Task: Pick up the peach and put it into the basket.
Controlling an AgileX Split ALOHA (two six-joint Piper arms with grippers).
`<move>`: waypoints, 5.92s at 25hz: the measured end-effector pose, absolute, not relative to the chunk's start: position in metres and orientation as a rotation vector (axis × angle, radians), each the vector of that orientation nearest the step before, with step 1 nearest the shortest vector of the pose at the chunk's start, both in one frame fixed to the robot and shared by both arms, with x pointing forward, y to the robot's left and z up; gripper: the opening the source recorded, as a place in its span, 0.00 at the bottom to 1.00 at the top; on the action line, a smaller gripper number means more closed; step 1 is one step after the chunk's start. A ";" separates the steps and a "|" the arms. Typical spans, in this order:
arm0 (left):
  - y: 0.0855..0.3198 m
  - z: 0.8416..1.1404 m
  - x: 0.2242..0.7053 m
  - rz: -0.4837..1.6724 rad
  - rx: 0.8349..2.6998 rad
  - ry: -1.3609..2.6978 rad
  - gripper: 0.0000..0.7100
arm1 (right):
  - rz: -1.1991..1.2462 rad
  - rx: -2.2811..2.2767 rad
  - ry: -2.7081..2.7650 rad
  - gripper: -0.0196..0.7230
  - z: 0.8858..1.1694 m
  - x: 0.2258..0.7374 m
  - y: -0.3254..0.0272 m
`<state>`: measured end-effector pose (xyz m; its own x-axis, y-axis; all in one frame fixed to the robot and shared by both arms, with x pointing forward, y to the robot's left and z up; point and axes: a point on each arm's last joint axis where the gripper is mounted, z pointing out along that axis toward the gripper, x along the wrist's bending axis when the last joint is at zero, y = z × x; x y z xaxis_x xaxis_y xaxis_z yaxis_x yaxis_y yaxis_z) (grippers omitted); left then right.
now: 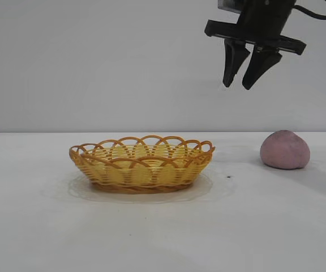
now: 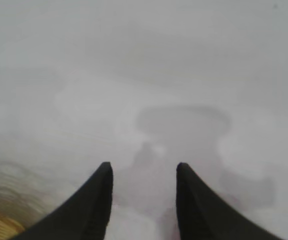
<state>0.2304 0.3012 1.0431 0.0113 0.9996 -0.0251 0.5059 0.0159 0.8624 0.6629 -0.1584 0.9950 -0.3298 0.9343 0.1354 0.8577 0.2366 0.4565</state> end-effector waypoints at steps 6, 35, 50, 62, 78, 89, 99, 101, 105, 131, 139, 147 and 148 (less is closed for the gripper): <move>0.300 1.043 0.230 0.963 1.470 1.724 0.61 | 0.544 1.697 2.395 0.35 0.986 0.660 -0.166; 0.300 1.043 0.230 0.964 1.468 1.726 0.61 | 0.663 1.288 2.762 0.03 1.037 0.561 -0.031; 0.300 1.043 0.230 0.964 1.468 1.726 0.61 | 0.424 1.289 2.860 0.50 0.945 0.572 -0.006; 0.300 1.043 0.230 0.966 1.469 1.726 0.61 | 0.530 1.767 2.505 0.59 1.003 0.640 -0.153; 0.300 1.043 0.230 0.966 1.469 1.726 0.61 | 0.289 2.150 2.238 0.59 1.003 0.646 -0.302; 0.300 1.043 0.230 0.966 1.469 1.726 0.61 | 0.435 1.961 2.100 0.41 1.108 0.541 -0.303; 0.300 1.043 0.230 0.966 1.469 1.726 0.61 | 0.592 1.848 1.986 0.34 1.105 0.370 -0.296; 0.300 1.043 0.230 0.966 1.469 1.726 0.61 | 0.656 1.828 1.962 0.34 1.096 0.340 -0.293; 0.300 1.043 0.230 0.966 1.469 1.726 0.61 | 0.753 1.773 1.911 0.34 1.069 0.292 -0.289; 0.300 1.043 0.230 0.966 1.469 1.726 0.61 | 0.854 1.564 1.617 0.34 1.043 0.231 -0.292; 0.300 1.043 0.230 0.966 1.469 1.726 0.61 | 0.878 1.552 1.631 0.34 1.043 0.230 -0.292; 0.300 1.043 0.230 0.966 1.469 1.726 0.61 | 0.880 1.549 1.635 0.34 1.043 0.230 -0.292; 0.300 1.043 0.230 0.966 1.469 1.726 0.61 | 0.881 1.549 1.635 0.34 1.043 0.230 -0.292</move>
<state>0.2303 0.3000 1.0431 -0.1469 0.9889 -0.0236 0.4972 0.0944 0.8625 0.2297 -0.2915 1.0430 -0.0320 0.9987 -0.0389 0.5167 0.0499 0.8547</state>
